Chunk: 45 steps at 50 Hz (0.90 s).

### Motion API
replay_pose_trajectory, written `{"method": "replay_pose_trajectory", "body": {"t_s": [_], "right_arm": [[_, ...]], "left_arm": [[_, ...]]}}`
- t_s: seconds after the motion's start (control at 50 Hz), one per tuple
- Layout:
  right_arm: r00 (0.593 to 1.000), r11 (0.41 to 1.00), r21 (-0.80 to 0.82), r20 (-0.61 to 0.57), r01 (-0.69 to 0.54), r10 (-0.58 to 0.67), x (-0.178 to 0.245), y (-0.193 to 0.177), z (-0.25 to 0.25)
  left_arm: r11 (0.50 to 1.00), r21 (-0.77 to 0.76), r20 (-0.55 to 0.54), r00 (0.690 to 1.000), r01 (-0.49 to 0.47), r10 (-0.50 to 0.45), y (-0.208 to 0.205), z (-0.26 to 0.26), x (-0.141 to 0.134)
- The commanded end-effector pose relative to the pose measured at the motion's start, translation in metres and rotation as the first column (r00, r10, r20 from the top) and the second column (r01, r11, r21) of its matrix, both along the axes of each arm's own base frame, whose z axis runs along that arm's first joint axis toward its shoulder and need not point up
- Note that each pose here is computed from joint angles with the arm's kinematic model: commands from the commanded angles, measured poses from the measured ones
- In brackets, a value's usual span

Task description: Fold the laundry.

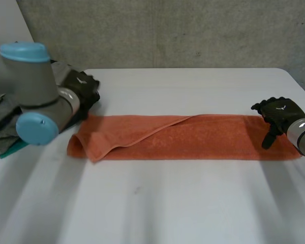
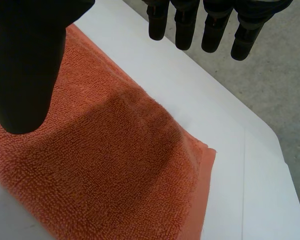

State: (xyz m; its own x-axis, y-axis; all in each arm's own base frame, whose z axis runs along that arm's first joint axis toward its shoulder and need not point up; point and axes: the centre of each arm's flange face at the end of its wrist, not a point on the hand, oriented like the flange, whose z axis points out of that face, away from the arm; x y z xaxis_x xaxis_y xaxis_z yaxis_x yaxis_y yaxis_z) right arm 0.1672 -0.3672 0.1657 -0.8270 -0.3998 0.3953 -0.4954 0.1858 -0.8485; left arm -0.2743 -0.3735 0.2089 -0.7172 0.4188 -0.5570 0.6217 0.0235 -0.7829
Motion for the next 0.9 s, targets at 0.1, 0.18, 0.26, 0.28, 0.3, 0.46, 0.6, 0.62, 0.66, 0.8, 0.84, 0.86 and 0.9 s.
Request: {"method": "replay_pose_trajectory", "body": {"t_s": [0.1, 0.18, 0.26, 0.28, 0.3, 0.46, 0.6, 0.62, 0.66, 0.8, 0.84, 0.86, 0.9], "right_arm": [[1.0, 1.0, 0.016, -0.014, -0.008, 0.008, 0.002, 0.001, -0.007], [1.0, 1.0, 0.026, -0.023, -0.013, 0.013, 0.003, 0.002, -0.011], [0.999, 1.0, 0.024, -0.034, -0.017, 0.018, 0.002, 0.001, -0.013], [0.999, 1.0, 0.024, -0.035, -0.018, 0.019, 0.002, 0.001, -0.013], [0.999, 1.0, 0.023, -0.038, -0.019, 0.02, 0.002, 0.001, -0.013], [0.999, 1.0, 0.022, -0.042, -0.022, 0.023, 0.003, 0.002, -0.012], [0.999, 1.0, 0.02, -0.04, -0.019, 0.02, 0.003, 0.002, -0.011], [0.999, 1.0, 0.02, -0.04, -0.019, 0.02, 0.003, 0.002, -0.011], [0.999, 1.0, 0.018, -0.04, -0.019, 0.02, 0.003, 0.003, -0.01], [0.999, 1.0, 0.012, -0.039, -0.016, 0.017, 0.001, 0.006, -0.005], [0.999, 1.0, 0.01, -0.036, -0.016, 0.016, 0.0, 0.005, -0.005], [0.999, 1.0, 0.013, -0.036, -0.016, 0.016, 0.0, 0.005, -0.005], [0.999, 1.0, 0.011, -0.037, -0.009, 0.01, -0.002, 0.004, -0.004]], "left_arm": [[0.98, 0.121, -0.038, 0.987, 0.161, -0.157, 0.07, -0.041, -0.048], [0.985, 0.123, -0.008, 0.992, 0.125, -0.125, 0.073, -0.056, -0.054], [0.989, 0.119, 0.008, 0.996, 0.091, -0.093, 0.068, -0.065, -0.056], [0.989, 0.118, 0.011, 0.996, 0.089, -0.091, 0.067, -0.066, -0.057], [0.989, 0.122, 0.013, 0.996, 0.085, -0.088, 0.064, -0.069, -0.057], [0.992, 0.106, 0.066, 0.995, 0.069, -0.076, 0.049, -0.084, -0.057], [0.991, -0.125, 0.124, 0.992, 0.043, -0.027, -0.012, -0.082, -0.057], [0.981, -0.192, 0.122, 0.993, 0.021, 0.003, -0.029, -0.076, -0.053], [0.947, -0.317, 0.122, 0.989, -0.044, 0.087, -0.06, -0.062, -0.041], [0.914, -0.391, 0.065, 0.988, -0.104, 0.141, -0.082, -0.014, -0.021], [0.934, -0.349, 0.078, 0.991, -0.074, 0.108, -0.076, -0.018, -0.022], [0.942, -0.329, 0.087, 0.991, -0.063, 0.097, -0.072, -0.022, -0.023], [0.959, -0.279, 0.104, 0.992, -0.045, 0.076, -0.063, -0.027, -0.021]]}}
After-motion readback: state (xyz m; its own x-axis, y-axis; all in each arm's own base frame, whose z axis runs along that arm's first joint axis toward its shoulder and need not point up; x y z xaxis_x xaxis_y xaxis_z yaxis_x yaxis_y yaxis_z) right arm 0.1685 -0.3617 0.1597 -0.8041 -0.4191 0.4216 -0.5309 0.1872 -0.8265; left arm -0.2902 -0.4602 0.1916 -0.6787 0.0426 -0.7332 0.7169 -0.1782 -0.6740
